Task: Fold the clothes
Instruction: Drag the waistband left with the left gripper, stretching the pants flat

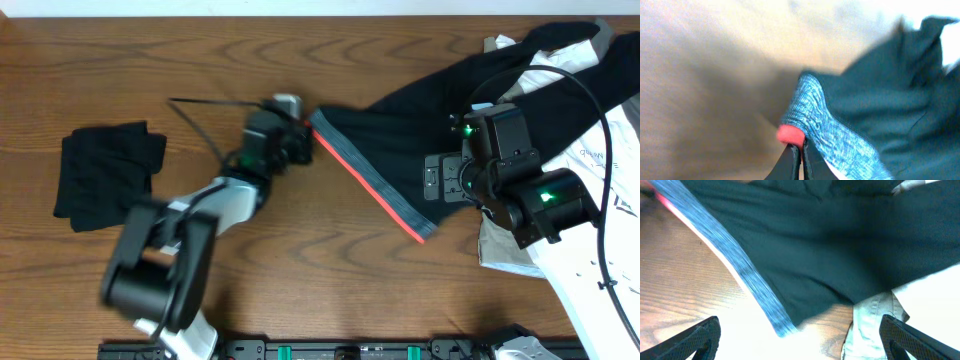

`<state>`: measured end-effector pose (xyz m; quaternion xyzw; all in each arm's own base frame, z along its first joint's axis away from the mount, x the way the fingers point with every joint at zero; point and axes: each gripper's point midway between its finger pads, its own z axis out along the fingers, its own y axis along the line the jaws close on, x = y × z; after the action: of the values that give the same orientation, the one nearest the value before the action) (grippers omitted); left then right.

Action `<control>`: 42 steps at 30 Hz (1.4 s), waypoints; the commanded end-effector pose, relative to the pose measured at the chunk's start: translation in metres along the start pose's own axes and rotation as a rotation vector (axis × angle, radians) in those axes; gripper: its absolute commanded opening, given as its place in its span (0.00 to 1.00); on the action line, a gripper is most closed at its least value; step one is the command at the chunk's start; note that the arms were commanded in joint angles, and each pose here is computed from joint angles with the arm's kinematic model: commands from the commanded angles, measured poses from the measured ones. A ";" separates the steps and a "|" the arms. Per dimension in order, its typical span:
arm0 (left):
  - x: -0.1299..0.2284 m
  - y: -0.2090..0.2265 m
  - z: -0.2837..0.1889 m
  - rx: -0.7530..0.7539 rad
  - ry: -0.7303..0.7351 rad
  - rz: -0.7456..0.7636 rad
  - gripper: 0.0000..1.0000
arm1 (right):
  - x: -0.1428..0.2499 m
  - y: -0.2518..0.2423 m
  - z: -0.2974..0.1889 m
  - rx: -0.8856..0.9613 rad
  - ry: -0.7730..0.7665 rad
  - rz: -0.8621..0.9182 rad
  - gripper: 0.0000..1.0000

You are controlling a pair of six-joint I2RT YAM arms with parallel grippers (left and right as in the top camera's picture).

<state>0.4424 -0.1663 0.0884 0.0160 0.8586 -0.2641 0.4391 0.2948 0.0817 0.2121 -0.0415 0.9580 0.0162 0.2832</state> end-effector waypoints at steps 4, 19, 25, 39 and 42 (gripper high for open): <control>-0.069 0.092 -0.046 -0.259 -0.194 -0.014 0.06 | -0.003 -0.004 -0.003 0.012 -0.011 0.018 0.99; -0.054 0.150 -0.081 -0.210 -0.025 -0.304 0.98 | -0.003 -0.004 -0.003 0.012 -0.011 0.019 0.99; 0.046 0.115 -0.083 -0.242 0.370 -0.446 0.98 | -0.002 -0.004 -0.003 0.013 -0.007 0.018 0.99; 0.142 0.036 -0.106 -0.248 0.792 -0.466 0.98 | -0.001 -0.004 -0.002 0.014 -0.004 0.017 0.99; 0.144 0.034 -0.106 -0.267 0.796 -0.508 0.99 | 0.000 -0.004 -0.002 0.014 -0.002 0.016 0.99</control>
<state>0.2882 -0.1154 0.0154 -0.1257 0.9662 -0.2247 0.0117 0.2933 0.0812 0.2111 -0.0417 0.9591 0.0151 0.2797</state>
